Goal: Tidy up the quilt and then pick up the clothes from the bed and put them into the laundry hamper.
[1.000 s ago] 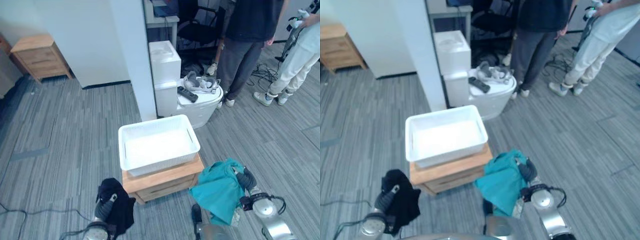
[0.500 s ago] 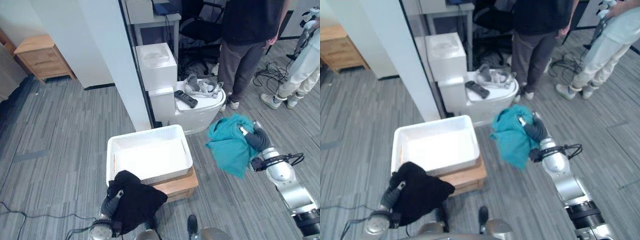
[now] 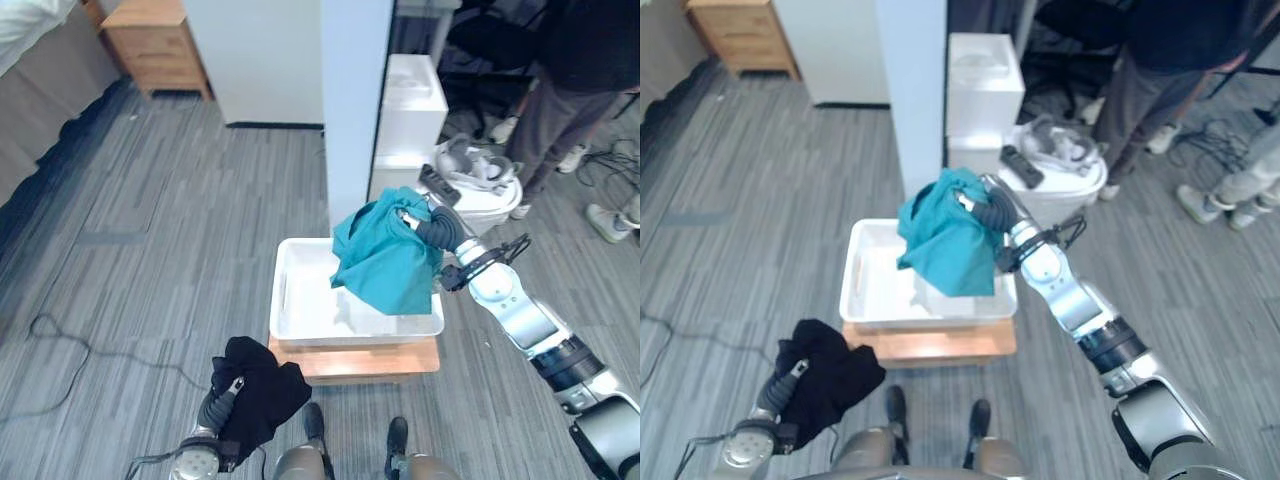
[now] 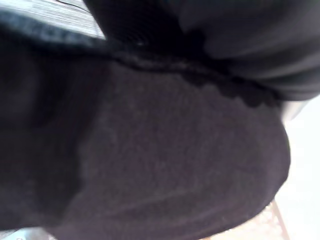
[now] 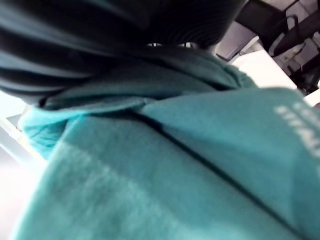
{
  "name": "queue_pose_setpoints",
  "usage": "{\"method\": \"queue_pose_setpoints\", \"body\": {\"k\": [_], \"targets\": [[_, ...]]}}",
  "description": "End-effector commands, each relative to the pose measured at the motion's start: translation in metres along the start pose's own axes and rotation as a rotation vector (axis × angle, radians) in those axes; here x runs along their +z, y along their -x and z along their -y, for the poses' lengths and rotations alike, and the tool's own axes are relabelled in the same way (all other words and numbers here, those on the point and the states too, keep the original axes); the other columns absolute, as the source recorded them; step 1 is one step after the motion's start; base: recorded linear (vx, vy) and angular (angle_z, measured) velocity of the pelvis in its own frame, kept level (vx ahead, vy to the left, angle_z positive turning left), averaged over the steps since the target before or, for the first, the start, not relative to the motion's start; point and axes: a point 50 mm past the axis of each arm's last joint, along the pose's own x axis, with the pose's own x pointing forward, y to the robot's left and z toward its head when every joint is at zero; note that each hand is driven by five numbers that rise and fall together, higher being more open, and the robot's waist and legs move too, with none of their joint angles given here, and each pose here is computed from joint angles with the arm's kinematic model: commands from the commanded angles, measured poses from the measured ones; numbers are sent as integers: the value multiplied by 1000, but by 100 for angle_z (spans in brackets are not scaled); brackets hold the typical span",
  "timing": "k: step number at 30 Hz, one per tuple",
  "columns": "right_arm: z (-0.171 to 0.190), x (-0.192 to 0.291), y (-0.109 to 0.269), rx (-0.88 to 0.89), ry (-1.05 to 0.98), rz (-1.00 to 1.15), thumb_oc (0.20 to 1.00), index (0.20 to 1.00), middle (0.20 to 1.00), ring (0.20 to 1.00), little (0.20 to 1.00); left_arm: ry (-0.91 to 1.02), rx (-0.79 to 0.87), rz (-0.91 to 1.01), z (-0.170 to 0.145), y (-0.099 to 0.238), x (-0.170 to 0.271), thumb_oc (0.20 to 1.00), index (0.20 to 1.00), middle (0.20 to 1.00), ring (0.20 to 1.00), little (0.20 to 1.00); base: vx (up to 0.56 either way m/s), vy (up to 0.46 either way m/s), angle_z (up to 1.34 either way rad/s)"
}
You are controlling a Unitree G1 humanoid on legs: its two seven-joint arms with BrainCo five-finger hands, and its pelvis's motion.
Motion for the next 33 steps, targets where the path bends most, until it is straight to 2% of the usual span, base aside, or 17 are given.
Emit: {"method": "queue_pose_setpoints", "body": {"k": [1, 7, 8, 9, 10, 11, 13, 17, 21, 22, 25, 29, 33], "targets": [[25, 23, -22, -100, 92, 103, 200, 200, 200, 200, 200, 12, 61, 176, -24, -8, 34, 200, 200, 200, 200, 200, -72, 2, 23], [21, -2, -30, -102, 146, -13, 200, 200, 200, 200, 200, 28, 76, 243, -26, -9, 46, 200, 200, 200, 200, 200, -55, -2, 15], [23, -8, -29, -109, 202, -32, 304, 304, 304, 304, 304, 13, 90, 316, -30, -9, 61, 200, 200, 200, 200, 200, -38, 4, 9], [27, -9, -29, -117, 236, -36, 1000, 1000, 1000, 1000, 1000, 5, 99, 356, -33, -7, 69, 200, 200, 200, 200, 200, -27, 1, 8], [27, -9, -29, -117, 237, -35, 1000, 1000, 1000, 1000, 1000, 5, 99, 356, -33, -7, 69, 200, 200, 200, 200, 200, -4, -10, 14], [30, -10, -25, -122, 316, -22, 1000, 1000, 1000, 1000, 1000, -51, 136, 482, -43, -1, 94, 200, 200, 200, 200, 200, -2, -19, 15], [28, -11, -16, -114, 353, -5, 1000, 1000, 1000, 1000, 1000, -96, 166, 587, -50, 6, 115, 200, 200, 200, 200, 200, 1, -34, 17], [26, -19, 19, -92, 412, 7, 1000, 1000, 1000, 1000, 1000, -158, 222, 803, -64, 24, 161, 200, 200, 200, 200, 200, 32, -57, 9], [26, -36, 58, -65, 435, -66, 1000, 1000, 1000, 1000, 1000, -151, 246, 913, -70, 40, 180, 200, 200, 200, 200, 200, 59, -66, 3], [26, -36, 60, -64, 434, -71, 1000, 1000, 1000, 1000, 1000, -153, 242, 911, -70, 41, 180, 200, 200, 200, 200, 200, 74, -45, -9], [23, -51, 100, -65, 411, -179, 1000, 1000, 1000, 1000, 1000, -122, 216, 976, -67, 55, 189, 200, 200, 200, 200, 200, 80, -32, -16], [15, -57, 116, -64, 378, -235, 1000, 1000, 1000, 1000, 1000, -68, 166, 943, -56, 51, 183, 200, 200, 200, 200, 200, 40, -9, -30], [5, -58, 126, -64, 350, -264, 1000, 1000, 1000, 1000, 1000, -148, 153, 881, -43, 44, 173, 200, 200, 200, 200, 200, 13, -1, -23]]}}
